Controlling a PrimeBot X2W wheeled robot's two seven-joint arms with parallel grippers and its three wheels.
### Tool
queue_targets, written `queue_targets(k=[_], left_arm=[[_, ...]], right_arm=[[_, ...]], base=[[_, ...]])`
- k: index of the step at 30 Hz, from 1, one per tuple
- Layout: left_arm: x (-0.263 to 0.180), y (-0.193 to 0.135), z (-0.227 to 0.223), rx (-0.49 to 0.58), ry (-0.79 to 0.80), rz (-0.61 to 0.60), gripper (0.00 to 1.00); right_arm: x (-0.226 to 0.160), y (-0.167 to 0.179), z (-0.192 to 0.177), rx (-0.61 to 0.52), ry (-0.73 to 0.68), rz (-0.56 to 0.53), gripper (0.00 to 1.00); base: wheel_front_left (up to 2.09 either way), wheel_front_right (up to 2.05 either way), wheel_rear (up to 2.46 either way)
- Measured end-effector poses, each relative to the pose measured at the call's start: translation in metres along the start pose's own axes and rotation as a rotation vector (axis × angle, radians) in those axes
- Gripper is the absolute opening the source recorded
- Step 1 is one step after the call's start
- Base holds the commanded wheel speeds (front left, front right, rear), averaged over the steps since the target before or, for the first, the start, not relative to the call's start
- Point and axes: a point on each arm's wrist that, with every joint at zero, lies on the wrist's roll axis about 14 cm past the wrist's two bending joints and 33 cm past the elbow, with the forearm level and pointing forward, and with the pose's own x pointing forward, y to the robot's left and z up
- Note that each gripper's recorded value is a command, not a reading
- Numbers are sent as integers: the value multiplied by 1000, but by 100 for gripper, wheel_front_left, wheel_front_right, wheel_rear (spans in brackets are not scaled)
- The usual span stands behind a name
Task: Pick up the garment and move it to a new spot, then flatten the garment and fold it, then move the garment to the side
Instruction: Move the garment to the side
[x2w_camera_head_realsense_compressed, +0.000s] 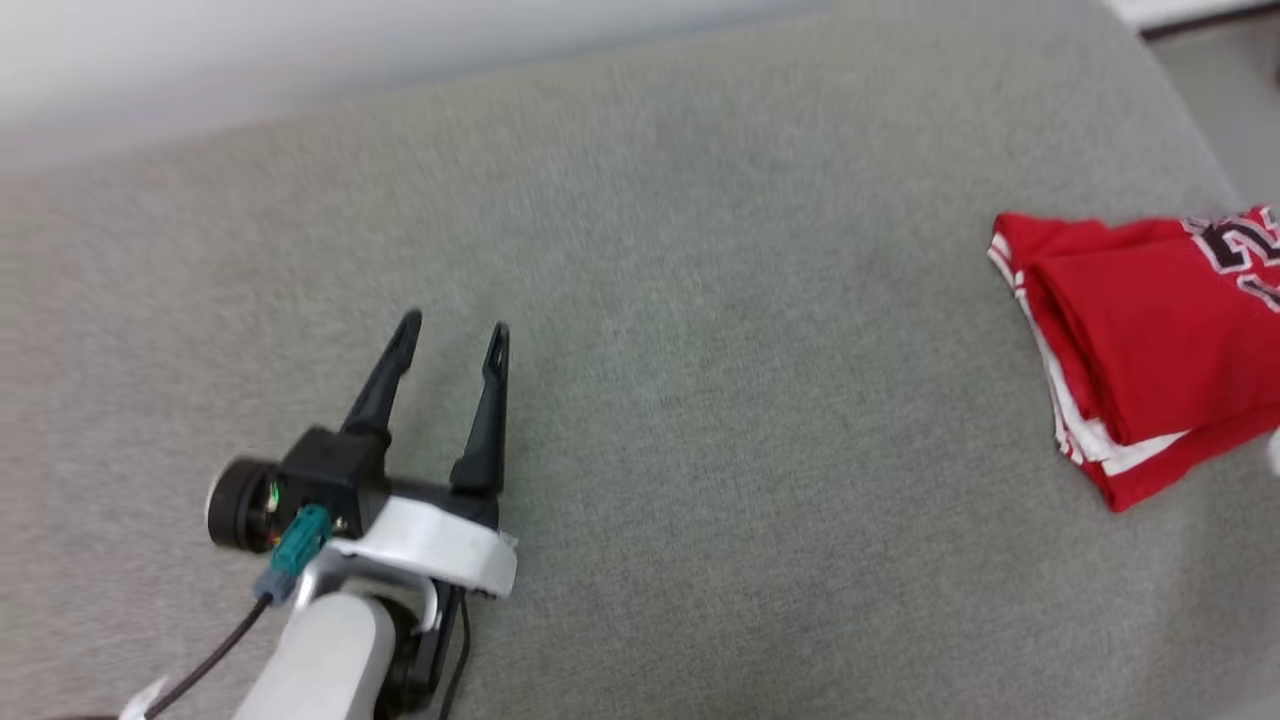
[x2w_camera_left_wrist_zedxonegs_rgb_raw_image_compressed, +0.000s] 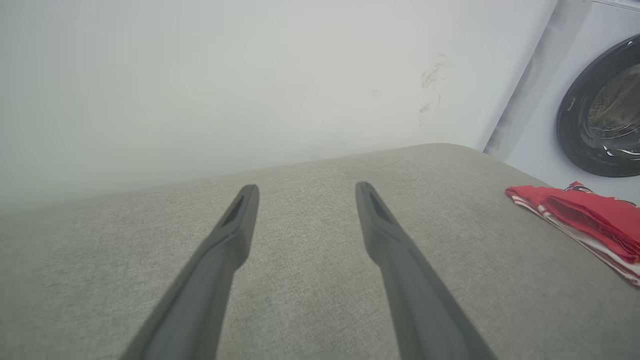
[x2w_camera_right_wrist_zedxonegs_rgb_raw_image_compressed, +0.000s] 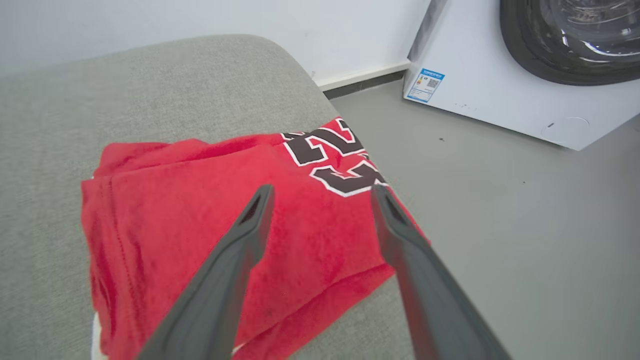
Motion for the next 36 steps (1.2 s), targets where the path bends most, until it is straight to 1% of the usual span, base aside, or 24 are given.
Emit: queue_targets(k=[8,12,18,24,29,36], left_arm=[[-41,9,23,8,-19,95,100],[-64,24,29,11,-23,170,100],[-95,53,41,40,-47,282,100],[-128,83,52,78,-66,391,100],[-144,92,55,97,-67,418,100],[-152,85,46,93,-46,410,100]], right_arm=[[-42,51,11,35,-137,162,100],[-64,86,17,34,-197,267,100],[-99,151,36,45,-298,446,100],[-133,198,57,50,-391,576,100],[-154,212,60,45,-428,612,100],[-177,204,55,32,-464,606,100]], base=[[0,0,0],[0,0,0],[0,0,0],[0,0,0],[0,0,0],[0,0,0]])
